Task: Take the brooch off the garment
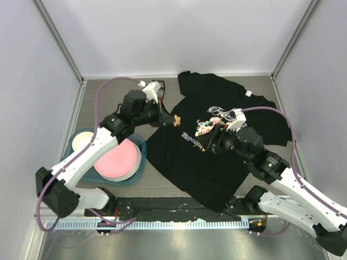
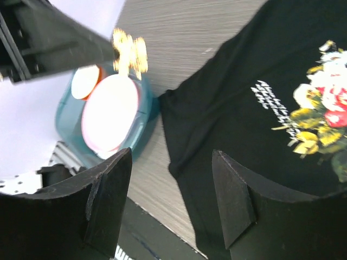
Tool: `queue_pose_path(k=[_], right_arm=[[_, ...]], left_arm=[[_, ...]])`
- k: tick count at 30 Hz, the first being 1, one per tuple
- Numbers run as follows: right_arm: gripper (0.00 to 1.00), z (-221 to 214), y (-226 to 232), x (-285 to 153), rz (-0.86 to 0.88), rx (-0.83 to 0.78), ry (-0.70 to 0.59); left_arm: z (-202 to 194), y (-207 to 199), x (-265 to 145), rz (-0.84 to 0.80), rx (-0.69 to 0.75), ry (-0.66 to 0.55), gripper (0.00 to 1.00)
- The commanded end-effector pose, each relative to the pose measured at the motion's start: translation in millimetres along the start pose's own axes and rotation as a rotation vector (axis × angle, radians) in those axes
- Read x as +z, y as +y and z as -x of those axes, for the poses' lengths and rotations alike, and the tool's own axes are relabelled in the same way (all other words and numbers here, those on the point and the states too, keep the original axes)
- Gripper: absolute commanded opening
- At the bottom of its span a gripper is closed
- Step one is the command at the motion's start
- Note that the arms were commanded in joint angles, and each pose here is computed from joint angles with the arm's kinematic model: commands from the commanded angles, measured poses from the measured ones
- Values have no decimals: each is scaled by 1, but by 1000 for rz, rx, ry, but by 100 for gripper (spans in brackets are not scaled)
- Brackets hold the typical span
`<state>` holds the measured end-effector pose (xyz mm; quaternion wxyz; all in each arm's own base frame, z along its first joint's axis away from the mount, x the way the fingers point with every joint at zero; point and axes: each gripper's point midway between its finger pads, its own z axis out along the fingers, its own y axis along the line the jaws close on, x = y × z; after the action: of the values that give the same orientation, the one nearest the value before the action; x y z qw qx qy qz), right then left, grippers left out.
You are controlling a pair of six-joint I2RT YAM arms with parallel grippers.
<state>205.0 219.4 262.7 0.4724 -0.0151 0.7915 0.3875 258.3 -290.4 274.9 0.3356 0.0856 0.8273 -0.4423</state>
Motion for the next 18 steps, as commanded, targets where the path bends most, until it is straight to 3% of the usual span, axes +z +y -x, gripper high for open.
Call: queue_pose_path(k=[1, 4, 7, 8, 14, 18], right_arm=[[67, 11, -23, -3, -134, -23, -39], [67, 11, -30, -2, -153, -27, -39], [67, 8, -37, 0, -172, -31, -31], [67, 8, -38, 0, -174, -32, -30], [67, 5, -56, 4, -219, -23, -14], [66, 2, -68, 8, -239, -4, 8]], left_arm=[[33, 106, 12, 537, 228, -46, 0], [61, 151, 27, 768, 382, -93, 0], [89, 175, 43, 890, 532, -139, 0], [84, 195, 59, 933, 566, -98, 0], [129, 217, 93, 980, 689, -154, 0], [140, 249, 119, 1022, 756, -95, 0]])
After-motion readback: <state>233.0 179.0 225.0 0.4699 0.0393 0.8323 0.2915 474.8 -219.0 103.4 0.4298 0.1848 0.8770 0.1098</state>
